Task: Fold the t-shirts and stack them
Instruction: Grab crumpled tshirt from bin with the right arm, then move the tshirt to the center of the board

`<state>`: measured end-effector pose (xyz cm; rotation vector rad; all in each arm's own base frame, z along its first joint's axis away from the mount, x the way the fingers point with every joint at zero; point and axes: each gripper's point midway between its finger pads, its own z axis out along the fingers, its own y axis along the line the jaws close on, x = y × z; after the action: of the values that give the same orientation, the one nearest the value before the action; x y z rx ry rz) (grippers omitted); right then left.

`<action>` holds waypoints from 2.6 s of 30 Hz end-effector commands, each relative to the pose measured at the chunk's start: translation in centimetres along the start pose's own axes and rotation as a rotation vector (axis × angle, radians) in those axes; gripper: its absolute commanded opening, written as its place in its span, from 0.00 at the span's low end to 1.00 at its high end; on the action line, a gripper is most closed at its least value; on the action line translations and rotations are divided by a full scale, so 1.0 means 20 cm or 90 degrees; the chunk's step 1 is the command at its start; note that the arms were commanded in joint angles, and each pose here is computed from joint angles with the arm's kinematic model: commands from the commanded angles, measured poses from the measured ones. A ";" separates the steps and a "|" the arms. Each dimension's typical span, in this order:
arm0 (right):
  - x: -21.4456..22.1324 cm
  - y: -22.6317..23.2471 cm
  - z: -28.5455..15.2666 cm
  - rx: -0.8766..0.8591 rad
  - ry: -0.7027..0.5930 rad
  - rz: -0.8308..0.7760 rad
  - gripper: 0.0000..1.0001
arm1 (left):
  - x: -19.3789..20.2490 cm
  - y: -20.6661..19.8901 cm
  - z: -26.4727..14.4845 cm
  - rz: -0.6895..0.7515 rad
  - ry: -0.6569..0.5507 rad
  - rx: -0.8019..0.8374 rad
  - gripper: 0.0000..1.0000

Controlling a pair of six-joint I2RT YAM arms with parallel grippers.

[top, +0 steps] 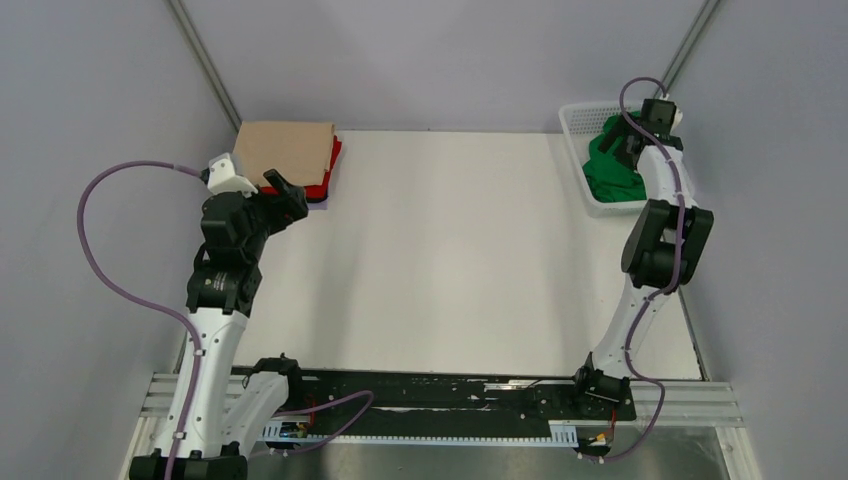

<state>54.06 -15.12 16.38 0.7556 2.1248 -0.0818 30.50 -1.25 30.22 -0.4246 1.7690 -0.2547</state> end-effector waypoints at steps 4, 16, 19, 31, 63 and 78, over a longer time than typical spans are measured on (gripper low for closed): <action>0.14 -0.17 0.39 0.055 0.089 -0.057 1.00 | -0.03 -0.02 0.03 0.010 -0.016 0.011 1.00; 0.49 -0.21 0.59 0.036 0.213 -0.042 0.29 | 0.00 0.00 0.10 0.002 0.003 -0.009 1.00; 0.33 -0.10 0.50 -0.047 0.186 -0.049 0.04 | 0.01 0.01 0.11 0.000 0.008 -0.014 1.00; -0.54 0.31 -0.41 -0.274 -0.112 -0.031 0.00 | 0.10 0.09 0.09 -0.021 0.040 -0.063 1.00; 1.03 0.89 -1.20 -0.452 0.011 -0.458 1.00 | 0.53 0.04 0.20 -0.067 0.213 0.016 1.00; 1.06 0.58 -1.17 -0.370 0.012 -0.237 1.00 | 1.01 -0.23 0.46 -0.075 0.457 0.110 1.00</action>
<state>34.25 12.33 16.17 -0.0689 2.1911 0.2934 34.15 -10.49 10.39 -0.4142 2.4301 -0.6119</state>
